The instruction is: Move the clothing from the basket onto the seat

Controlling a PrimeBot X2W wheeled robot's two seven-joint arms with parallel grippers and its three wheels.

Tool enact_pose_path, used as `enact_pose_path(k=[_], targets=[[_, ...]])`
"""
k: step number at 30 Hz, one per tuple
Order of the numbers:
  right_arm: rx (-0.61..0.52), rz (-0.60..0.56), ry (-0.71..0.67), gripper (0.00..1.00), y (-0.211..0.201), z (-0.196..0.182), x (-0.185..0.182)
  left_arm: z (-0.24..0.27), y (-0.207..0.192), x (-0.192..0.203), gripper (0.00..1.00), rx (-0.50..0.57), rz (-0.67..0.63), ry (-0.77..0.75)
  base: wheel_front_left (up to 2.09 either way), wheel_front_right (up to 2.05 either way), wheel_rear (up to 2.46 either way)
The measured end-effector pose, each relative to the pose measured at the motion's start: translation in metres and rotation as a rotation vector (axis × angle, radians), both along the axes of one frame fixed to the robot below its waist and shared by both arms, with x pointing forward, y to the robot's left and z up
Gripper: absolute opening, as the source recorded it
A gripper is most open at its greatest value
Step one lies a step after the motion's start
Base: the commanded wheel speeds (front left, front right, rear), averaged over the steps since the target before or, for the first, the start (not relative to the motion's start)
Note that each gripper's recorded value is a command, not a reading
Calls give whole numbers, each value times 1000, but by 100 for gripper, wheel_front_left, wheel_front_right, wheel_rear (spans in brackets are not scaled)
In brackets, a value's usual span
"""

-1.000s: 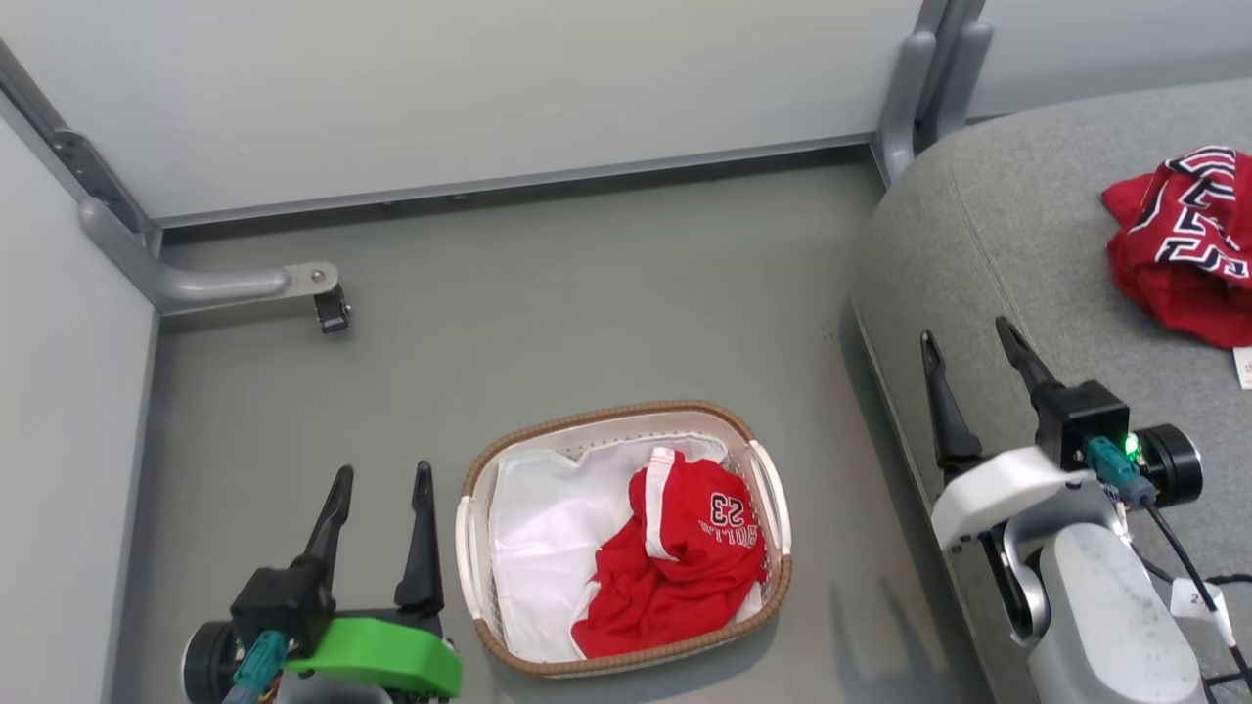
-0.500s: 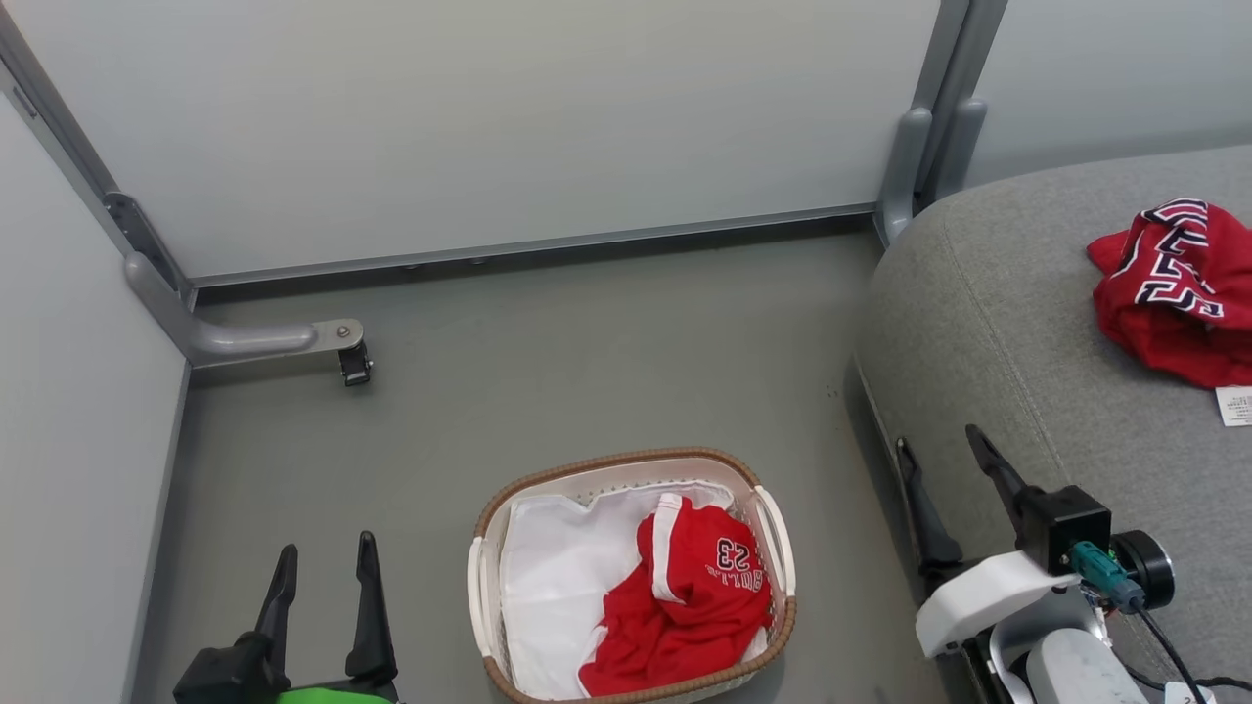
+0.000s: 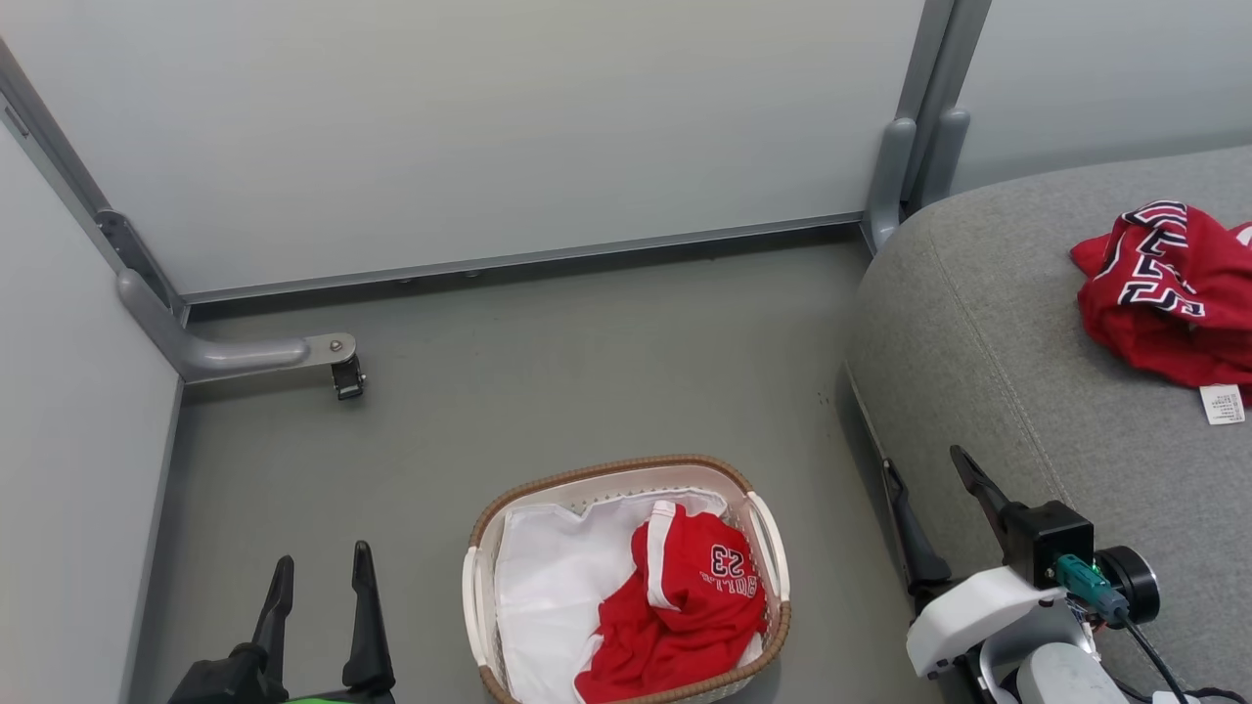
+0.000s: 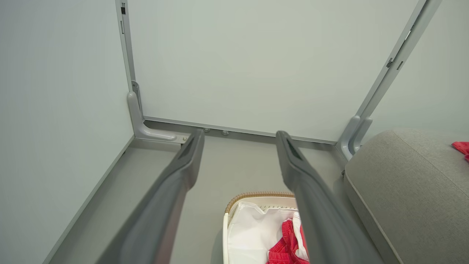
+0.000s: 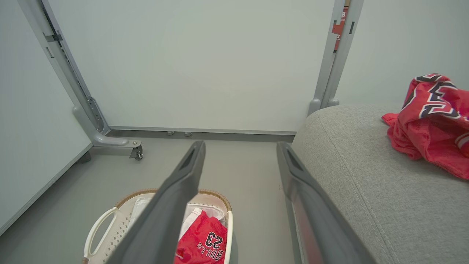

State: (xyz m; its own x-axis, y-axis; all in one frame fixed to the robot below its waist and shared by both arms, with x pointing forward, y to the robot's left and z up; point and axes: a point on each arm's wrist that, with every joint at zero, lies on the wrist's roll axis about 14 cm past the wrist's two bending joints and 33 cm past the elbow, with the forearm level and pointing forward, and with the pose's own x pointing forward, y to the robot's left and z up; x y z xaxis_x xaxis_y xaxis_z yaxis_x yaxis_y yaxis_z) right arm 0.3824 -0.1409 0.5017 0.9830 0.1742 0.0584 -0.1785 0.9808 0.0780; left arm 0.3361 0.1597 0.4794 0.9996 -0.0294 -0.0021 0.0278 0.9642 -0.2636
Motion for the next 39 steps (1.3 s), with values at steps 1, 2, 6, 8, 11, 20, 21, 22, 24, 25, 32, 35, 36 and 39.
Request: enact_pose_path(k=[1,2,6,8,11,20,21,22,24,25,32,35,36,39], targets=[[0,0,2,100,0,-1,0,0,0,0,100,0,0,1,0,0,0],[0,1,3,100,0,-1,0,-1,0,0,100,0,0,2,0,0,0],[-1,7,8,100,2,-2,0,-2,-1,0,100,0,-1,7,0,0,0],[-1,9,8,100,3,-2,0,-3,-1,-1,100,0,-3,10,0,0,0],[0,10,9,100,3,-3,0,-4,-2,-1,100,0,-5,13,0,0,0],[2,9,19,100,3,-6,1,-7,-2,-1,100,0,-5,22,0,0,0],[3,9,20,100,3,-6,1,-7,-2,-1,100,0,-6,23,0,0,0],[3,8,21,100,3,-7,1,-7,-2,0,100,0,-6,24,0,0,0],[3,5,22,100,2,-7,3,-9,-2,0,100,0,-7,29,0,0,0],[4,3,21,100,1,-7,4,-10,-3,1,100,-1,-10,32,0,0,0],[-22,-28,-15,100,-10,3,27,-7,-31,32,100,17,-116,15,0,0,0],[-37,-31,-40,100,-11,9,43,-13,-52,51,100,49,-196,21,0,0,0],[-41,-37,-52,100,-13,13,49,-12,-58,62,100,61,-224,13,0,0,0],[-67,-57,-60,100,-21,12,64,-16,-77,89,100,91,-294,24,0,0,0]])
